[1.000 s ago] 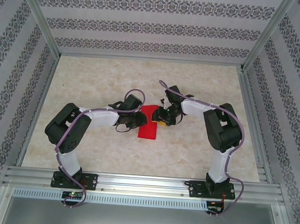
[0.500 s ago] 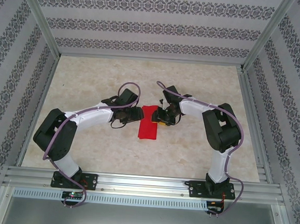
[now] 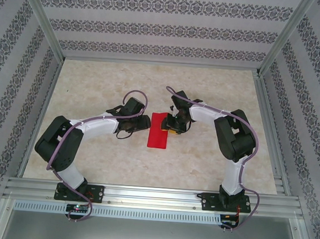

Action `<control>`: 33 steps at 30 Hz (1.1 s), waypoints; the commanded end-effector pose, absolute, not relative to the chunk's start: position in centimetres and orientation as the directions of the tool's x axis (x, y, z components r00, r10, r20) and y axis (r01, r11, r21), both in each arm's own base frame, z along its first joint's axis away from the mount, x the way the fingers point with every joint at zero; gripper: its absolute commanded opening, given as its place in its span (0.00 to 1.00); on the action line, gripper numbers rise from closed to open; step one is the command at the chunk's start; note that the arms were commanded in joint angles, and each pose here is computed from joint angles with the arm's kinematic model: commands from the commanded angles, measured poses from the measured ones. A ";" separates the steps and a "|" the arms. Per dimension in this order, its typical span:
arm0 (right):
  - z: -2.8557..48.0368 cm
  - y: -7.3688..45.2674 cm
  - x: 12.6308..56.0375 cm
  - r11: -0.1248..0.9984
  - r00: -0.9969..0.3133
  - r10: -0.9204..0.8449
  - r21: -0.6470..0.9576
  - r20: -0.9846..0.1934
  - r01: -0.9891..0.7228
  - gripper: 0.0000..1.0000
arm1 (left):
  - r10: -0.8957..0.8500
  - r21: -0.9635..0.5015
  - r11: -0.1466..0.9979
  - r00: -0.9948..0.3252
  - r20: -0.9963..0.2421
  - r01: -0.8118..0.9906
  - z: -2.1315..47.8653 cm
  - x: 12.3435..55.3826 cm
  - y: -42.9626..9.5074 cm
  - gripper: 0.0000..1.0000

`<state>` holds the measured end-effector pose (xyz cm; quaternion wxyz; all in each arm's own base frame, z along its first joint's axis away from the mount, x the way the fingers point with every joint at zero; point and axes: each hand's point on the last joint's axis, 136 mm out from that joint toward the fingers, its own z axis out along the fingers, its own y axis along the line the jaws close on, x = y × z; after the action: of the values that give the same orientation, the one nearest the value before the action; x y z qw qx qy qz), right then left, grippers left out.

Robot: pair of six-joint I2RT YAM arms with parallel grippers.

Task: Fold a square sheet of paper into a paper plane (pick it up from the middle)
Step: First fold in half a square sheet of paper at the center of the table.

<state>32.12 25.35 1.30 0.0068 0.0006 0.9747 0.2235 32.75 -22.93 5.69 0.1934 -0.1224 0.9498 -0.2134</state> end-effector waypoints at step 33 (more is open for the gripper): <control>-6.7 19.1 28.3 0.993 -0.988 0.054 0.094 0.147 0.069 0.45 | -0.318 -0.611 0.787 -0.905 -0.281 -0.087 5.4 34.9 -26.1 0.45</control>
<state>32.02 25.16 0.78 -0.0110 0.0137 0.9776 0.2098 34.24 -25.31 5.15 0.1873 -0.1151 0.9350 -0.2781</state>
